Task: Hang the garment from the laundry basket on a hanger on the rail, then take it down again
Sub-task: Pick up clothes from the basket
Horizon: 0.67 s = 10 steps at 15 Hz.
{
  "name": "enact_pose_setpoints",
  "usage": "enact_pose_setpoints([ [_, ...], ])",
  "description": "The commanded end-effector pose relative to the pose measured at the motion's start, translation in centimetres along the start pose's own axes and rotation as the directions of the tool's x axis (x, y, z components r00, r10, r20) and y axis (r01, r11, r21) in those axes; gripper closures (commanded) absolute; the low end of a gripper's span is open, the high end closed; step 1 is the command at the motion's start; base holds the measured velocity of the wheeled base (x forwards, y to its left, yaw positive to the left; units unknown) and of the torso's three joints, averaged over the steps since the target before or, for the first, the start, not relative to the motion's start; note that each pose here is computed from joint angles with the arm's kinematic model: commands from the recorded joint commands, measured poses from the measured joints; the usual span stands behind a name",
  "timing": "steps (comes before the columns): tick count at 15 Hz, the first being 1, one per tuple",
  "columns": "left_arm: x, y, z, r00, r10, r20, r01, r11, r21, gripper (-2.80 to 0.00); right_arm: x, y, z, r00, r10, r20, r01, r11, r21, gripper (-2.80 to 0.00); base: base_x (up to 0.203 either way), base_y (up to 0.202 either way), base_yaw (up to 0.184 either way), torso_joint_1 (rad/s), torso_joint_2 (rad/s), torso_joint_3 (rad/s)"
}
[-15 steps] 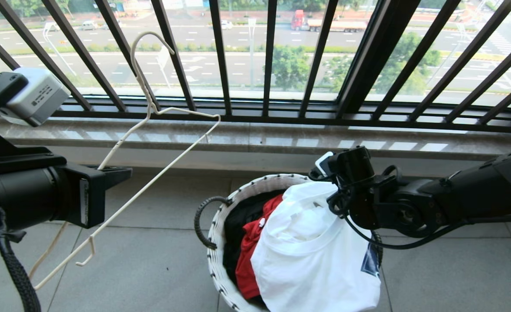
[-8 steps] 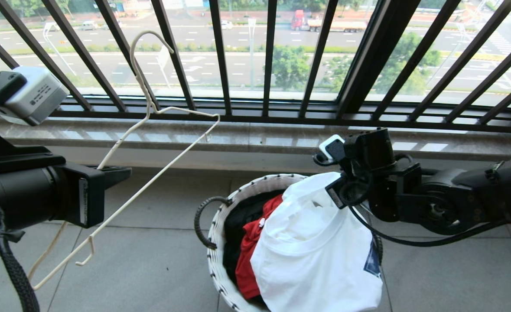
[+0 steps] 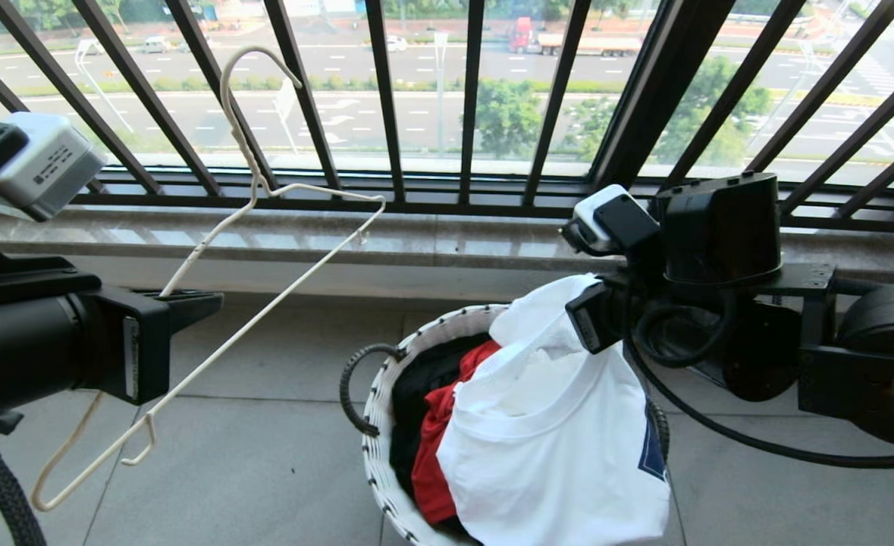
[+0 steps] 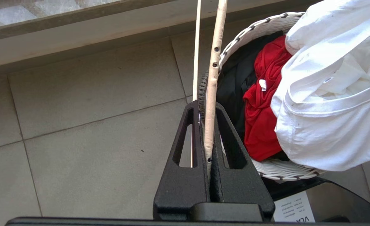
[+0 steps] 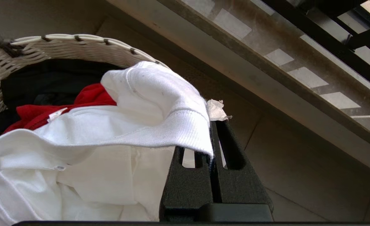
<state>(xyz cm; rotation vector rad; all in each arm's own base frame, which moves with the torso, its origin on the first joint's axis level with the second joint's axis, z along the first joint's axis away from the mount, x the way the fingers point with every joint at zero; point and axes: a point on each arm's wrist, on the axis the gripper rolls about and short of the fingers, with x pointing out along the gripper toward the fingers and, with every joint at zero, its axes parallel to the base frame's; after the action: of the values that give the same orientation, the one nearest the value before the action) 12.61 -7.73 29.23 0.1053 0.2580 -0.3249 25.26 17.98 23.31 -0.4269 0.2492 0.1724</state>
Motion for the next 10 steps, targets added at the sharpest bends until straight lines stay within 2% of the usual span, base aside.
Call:
enact_pose_setpoints([
  [1,-0.3,0.1,0.0,1.000,0.001,0.004,-0.001,1.000,0.002,0.00,-2.4,-0.5,1.2,0.998,0.013,0.065,-0.014,1.000,0.024,0.00,0.000,0.000,0.000,0.000,0.00,0.000],
  [4,-0.2,0.1,-0.1,1.000,-0.001,0.003,0.001,1.000,0.003,0.00,-3.8,-0.8,1.7,0.994,0.029,0.105,-0.033,0.999,0.037,0.00,0.000,0.000,0.000,0.000,0.00,0.000],
  [10,-0.3,0.1,-0.1,1.000,-0.003,0.002,0.003,1.000,0.004,0.00,-4.2,-0.8,1.9,0.992,0.053,0.118,-0.060,0.997,0.056,0.00,0.000,0.000,0.000,0.000,0.00,0.000],
])
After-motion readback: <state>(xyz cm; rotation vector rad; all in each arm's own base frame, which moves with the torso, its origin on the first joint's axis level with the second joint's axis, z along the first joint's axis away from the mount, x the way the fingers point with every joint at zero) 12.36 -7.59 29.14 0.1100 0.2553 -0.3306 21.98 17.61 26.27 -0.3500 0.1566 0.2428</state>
